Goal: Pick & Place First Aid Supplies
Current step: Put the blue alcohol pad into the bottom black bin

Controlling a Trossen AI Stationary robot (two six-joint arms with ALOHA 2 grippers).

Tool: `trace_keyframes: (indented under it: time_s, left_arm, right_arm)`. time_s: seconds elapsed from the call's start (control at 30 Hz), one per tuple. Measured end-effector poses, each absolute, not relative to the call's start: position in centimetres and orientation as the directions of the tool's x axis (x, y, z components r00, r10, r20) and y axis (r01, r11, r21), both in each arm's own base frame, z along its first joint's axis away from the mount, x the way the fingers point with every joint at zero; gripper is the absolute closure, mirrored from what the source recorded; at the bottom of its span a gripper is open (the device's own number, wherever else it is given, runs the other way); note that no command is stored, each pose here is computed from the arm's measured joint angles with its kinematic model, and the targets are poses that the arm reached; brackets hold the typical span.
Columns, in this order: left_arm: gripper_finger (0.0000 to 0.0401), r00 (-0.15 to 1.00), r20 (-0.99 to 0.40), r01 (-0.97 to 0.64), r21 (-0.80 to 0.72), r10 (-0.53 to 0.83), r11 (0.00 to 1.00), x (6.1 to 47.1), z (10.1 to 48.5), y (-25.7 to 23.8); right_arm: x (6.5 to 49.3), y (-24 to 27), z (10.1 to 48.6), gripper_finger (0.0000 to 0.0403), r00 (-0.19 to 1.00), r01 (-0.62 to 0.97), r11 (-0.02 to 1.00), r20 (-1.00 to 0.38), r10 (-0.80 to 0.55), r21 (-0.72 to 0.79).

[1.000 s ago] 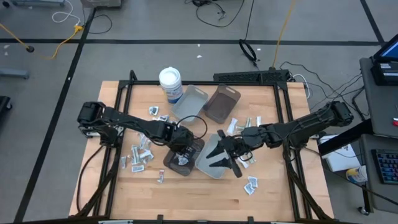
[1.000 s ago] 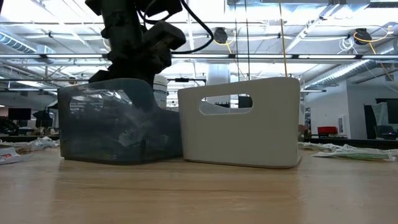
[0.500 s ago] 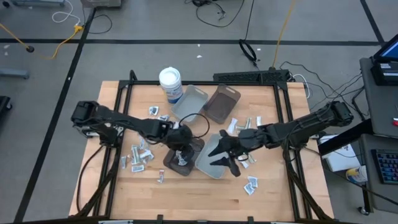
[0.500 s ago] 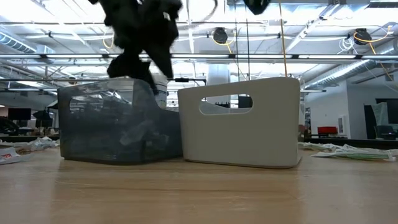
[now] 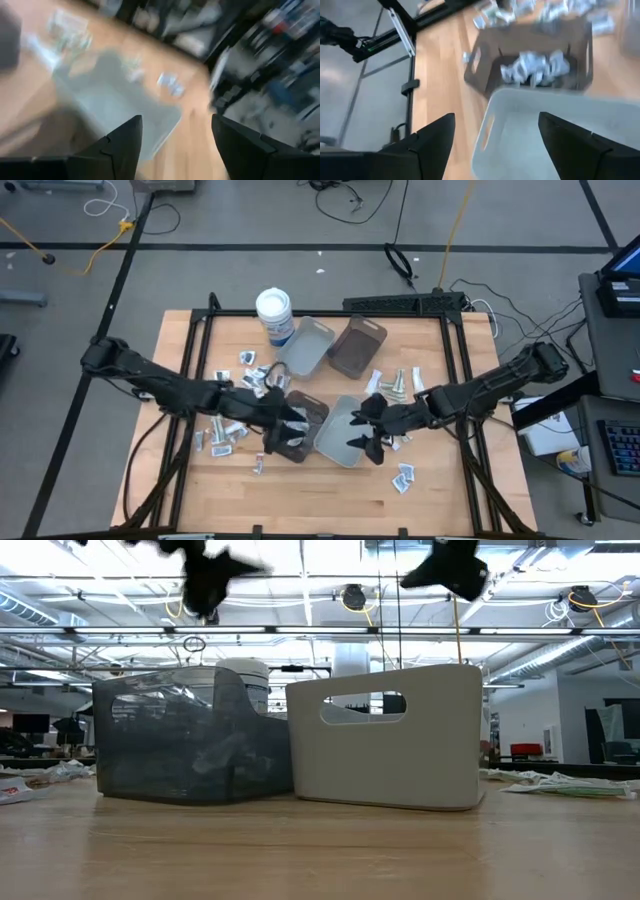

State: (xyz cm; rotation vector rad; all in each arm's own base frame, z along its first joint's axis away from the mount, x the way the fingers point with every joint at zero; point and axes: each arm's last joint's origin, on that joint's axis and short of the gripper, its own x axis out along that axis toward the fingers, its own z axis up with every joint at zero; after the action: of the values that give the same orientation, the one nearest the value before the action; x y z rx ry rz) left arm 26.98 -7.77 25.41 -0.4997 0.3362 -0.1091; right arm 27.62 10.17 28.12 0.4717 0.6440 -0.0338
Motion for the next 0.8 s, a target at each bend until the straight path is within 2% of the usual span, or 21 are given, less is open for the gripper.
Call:
trace_keyframes:
  time_s: [0.07,0.17,0.23,0.3,0.53,0.8]
  left_arm:
    - [0.0158,0.962,-0.19,0.081,-0.486,-0.196,0.87,26.4,25.8,-7.9]
    - [0.0158,0.968,-0.138,0.12,-0.48,-0.21,0.869,26.0,26.4,-8.1]
    - [0.0158,0.964,-0.161,0.113,-0.475,-0.212,0.873,25.4,26.5,-7.9]
    - [0.0158,0.967,-0.106,0.152,-0.486,-0.231,0.861,25.4,27.2,-8.1]
    - [0.0158,0.973,-0.057,0.172,-0.479,-0.226,0.861,24.9,28.1,-7.7]
    - [0.0158,0.979,-0.048,0.147,-0.505,-0.198,0.85,25.0,28.2,-7.3]
  right_arm:
    - [27.2,10.4,27.7,0.012,0.769,0.234,0.866,-0.629,0.114,0.443]
    - [26.5,11.1,27.1,0.012,0.717,0.348,0.793,-0.687,0.118,0.5]
    - [25.8,11.4,26.5,0.012,0.67,0.448,0.726,-0.733,0.114,0.522]
    - [25.2,12.1,26.1,0.012,0.627,0.539,0.649,-0.77,0.117,0.537]
    - [21.9,14.0,24.6,0.012,0.402,0.829,0.377,-0.909,0.112,0.413]
    - [19.4,16.2,24.2,0.0123,0.27,0.933,0.197,-0.947,0.172,0.302]
